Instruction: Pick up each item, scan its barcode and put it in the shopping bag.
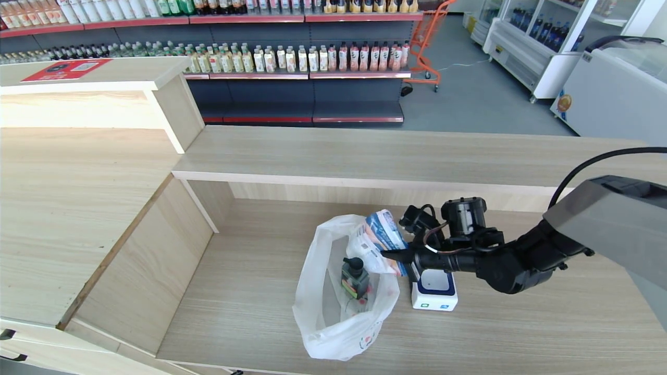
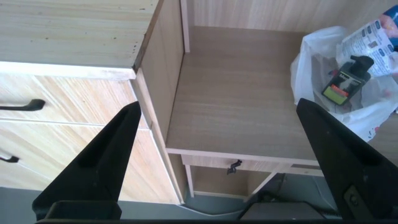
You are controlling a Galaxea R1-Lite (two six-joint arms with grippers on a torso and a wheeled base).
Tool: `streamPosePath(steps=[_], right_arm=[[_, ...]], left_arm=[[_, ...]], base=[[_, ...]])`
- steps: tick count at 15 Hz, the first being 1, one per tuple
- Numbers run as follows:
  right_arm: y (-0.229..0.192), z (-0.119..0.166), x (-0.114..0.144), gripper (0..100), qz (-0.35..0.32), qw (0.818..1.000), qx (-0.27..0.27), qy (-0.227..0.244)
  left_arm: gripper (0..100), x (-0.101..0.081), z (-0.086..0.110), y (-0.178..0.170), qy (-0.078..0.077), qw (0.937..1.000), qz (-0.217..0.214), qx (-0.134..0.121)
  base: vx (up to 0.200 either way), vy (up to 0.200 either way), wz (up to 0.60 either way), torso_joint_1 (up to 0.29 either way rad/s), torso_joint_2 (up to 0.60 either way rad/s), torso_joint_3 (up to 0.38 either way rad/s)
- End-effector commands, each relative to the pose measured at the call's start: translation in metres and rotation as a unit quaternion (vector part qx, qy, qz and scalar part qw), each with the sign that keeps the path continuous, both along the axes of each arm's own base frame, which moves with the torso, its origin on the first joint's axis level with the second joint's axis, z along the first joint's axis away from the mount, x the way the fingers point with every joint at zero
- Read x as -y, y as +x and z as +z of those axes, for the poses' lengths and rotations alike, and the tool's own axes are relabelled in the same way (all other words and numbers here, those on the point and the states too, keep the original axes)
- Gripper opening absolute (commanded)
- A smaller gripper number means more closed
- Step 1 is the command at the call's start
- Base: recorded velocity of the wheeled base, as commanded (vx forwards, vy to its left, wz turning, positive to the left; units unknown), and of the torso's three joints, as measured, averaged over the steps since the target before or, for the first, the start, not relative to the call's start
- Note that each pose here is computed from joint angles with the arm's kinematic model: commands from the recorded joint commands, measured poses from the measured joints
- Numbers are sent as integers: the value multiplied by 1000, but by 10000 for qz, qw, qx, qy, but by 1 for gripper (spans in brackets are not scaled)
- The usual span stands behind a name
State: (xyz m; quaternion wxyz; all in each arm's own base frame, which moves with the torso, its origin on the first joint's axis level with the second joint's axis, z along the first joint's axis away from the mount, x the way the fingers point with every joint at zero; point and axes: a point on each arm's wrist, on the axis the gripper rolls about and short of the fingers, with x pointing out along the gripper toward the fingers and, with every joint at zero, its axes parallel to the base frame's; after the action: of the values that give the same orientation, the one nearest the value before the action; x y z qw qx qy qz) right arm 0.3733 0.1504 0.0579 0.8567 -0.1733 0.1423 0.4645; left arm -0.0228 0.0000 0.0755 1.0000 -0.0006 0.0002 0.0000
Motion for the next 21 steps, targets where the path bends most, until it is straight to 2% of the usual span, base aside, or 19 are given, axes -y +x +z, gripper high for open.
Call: streamPosePath(steps=[1, 2, 6, 8, 10, 11, 12, 13, 14, 16, 17, 18, 20, 21], right_arm=[[-1, -5, 0, 0, 7, 10000, -77, -28], [-3, -9, 2, 100, -1, 9999, -149, -55], [-6, 1, 5, 100, -7, 10000, -58, -3], [-8, 28, 11, 100, -176, 9995, 27, 276], [-26, 72, 24, 100, -464, 9958, 12, 793], [-42, 93, 35, 100, -624, 9926, 23, 1040], [-77, 126, 59, 100, -939, 9869, 86, 1310], [-122, 150, 87, 100, -1241, 9833, 179, 1319], [-163, 159, 109, 100, -1661, 9782, 299, 1209], [-222, 153, 129, 100, -2727, 9534, 490, 1191], [-273, 124, 138, 100, -3479, 9263, 466, 1370], [-288, 111, 140, 100, -3610, 9213, 454, 1373], [-351, 58, 146, 100, -3820, 9051, 1120, 1496], [-366, 45, 148, 100, -4103, 8953, 1149, 1301]], left_arm=[[100, 0, 0, 0, -1, 10000, 0, 2], [100, 0, 0, 0, -1, 10000, 0, 2], [100, 0, 0, 0, -1, 10000, 0, 2], [100, 0, 0, 0, -1, 10000, 0, 2], [100, 0, 0, 0, -1, 10000, 0, 2], [100, 0, 0, 0, -1, 10000, 0, 2], [100, 0, 0, 0, -1, 10000, -8, 2], [100, 0, 0, 0, -1, 10000, 0, 2], [100, 0, 0, 0, -1, 10000, 0, 2], [100, 0, 0, 0, -1, 10000, 0, 2], [100, 0, 0, 0, -1, 10000, 0, 2], [100, 0, 0, 0, -1, 10000, 0, 2], [100, 0, 0, 0, -1, 10000, 0, 2], [100, 0, 0, 0, -1, 10000, 0, 2]], base=[[0, 0, 0, 0, 0, 0], [0, 0, 0, 0, 0, 0], [0, 0, 0, 0, 0, 0], [0, 0, 0, 0, 0, 0], [0, 0, 0, 0, 0, 0], [0, 0, 0, 0, 0, 0], [0, 0, 0, 0, 0, 0], [0, 0, 0, 0, 0, 0], [0, 0, 0, 0, 0, 0], [0, 0, 0, 0, 0, 0], [0, 0, 0, 0, 0, 0], [0, 0, 0, 0, 0, 0], [0, 0, 0, 0, 0, 0], [0, 0, 0, 0, 0, 0]])
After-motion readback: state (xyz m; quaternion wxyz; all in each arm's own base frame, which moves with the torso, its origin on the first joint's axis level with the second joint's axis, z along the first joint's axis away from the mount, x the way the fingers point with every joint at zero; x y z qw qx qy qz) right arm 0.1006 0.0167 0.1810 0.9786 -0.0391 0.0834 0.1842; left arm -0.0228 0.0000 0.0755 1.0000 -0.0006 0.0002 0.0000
